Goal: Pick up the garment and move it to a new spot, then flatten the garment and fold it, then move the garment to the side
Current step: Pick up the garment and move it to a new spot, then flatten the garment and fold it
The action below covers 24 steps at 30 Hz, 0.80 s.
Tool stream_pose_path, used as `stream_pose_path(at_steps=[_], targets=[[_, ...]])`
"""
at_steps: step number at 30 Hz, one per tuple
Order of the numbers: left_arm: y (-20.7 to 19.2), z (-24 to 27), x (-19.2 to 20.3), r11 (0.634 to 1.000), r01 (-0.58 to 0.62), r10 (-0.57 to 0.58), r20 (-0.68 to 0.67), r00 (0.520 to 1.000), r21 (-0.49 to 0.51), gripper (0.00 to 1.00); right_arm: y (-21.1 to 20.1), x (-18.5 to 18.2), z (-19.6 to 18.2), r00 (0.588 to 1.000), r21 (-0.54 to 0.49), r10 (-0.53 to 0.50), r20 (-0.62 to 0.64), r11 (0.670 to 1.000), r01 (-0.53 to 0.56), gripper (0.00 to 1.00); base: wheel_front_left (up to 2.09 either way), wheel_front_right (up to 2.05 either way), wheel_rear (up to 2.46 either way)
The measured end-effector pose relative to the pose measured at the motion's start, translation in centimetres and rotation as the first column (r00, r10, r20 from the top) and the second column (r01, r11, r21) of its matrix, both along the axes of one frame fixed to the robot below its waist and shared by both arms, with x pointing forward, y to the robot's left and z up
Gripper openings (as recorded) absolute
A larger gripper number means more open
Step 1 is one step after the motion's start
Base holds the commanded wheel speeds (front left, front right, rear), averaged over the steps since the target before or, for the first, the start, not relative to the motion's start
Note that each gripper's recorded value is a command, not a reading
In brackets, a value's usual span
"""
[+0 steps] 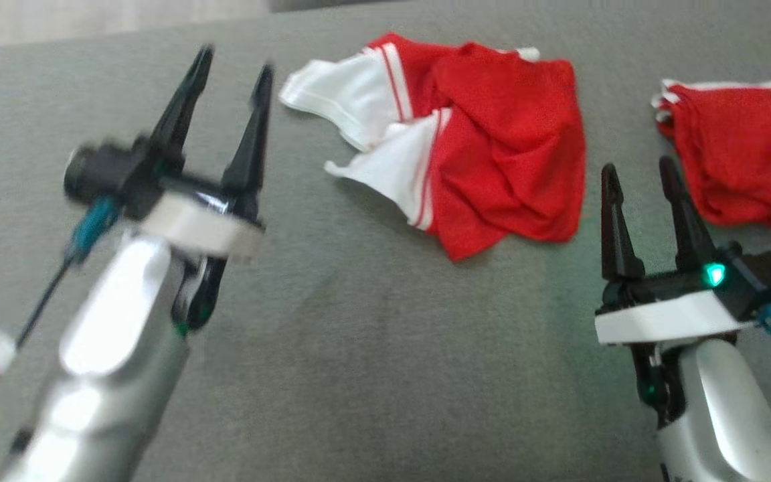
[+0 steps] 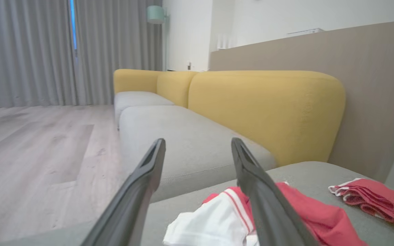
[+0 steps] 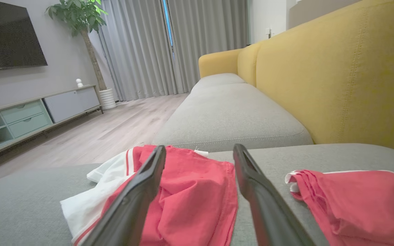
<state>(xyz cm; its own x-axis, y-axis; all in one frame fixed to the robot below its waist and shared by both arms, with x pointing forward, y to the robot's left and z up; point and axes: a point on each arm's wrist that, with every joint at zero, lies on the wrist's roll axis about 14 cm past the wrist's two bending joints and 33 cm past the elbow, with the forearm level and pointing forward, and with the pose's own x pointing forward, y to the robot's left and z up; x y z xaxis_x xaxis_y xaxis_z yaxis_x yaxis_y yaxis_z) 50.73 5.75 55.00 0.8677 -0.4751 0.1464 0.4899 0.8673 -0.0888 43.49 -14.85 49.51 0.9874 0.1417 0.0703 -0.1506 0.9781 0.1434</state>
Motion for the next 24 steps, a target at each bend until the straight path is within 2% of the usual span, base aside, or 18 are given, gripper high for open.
stream_pose_path(at_steps=[6,12,16,24], targets=[[5.9,-2.0,-5.2,0.984,-0.176,0.175,-0.047,0.983,-0.028,1.00,1.6,-1.1,0.0,0.999,0.001,0.043,-0.006,0.999,-0.043,1.00,0.00,0.00,0.00],[8.3,-4.5,-10.0,0.947,-0.309,0.296,-0.136,0.946,-0.090,1.00,2.7,-1.9,0.3,0.997,0.003,0.074,-0.003,0.997,-0.074,1.00,0.00,0.00,0.00],[8.4,-5.2,-10.8,0.944,-0.320,0.306,-0.148,0.941,-0.082,1.00,2.8,-2.1,0.1,0.997,0.004,0.077,-0.007,0.997,-0.077,1.00,0.00,0.00,0.00],[7.2,-4.6,-9.9,0.953,-0.287,0.276,-0.123,0.953,-0.091,1.00,2.9,-2.1,-0.4,0.996,0.003,0.081,-0.022,0.997,-0.081,1.00,0.00,0.00,0.00]])
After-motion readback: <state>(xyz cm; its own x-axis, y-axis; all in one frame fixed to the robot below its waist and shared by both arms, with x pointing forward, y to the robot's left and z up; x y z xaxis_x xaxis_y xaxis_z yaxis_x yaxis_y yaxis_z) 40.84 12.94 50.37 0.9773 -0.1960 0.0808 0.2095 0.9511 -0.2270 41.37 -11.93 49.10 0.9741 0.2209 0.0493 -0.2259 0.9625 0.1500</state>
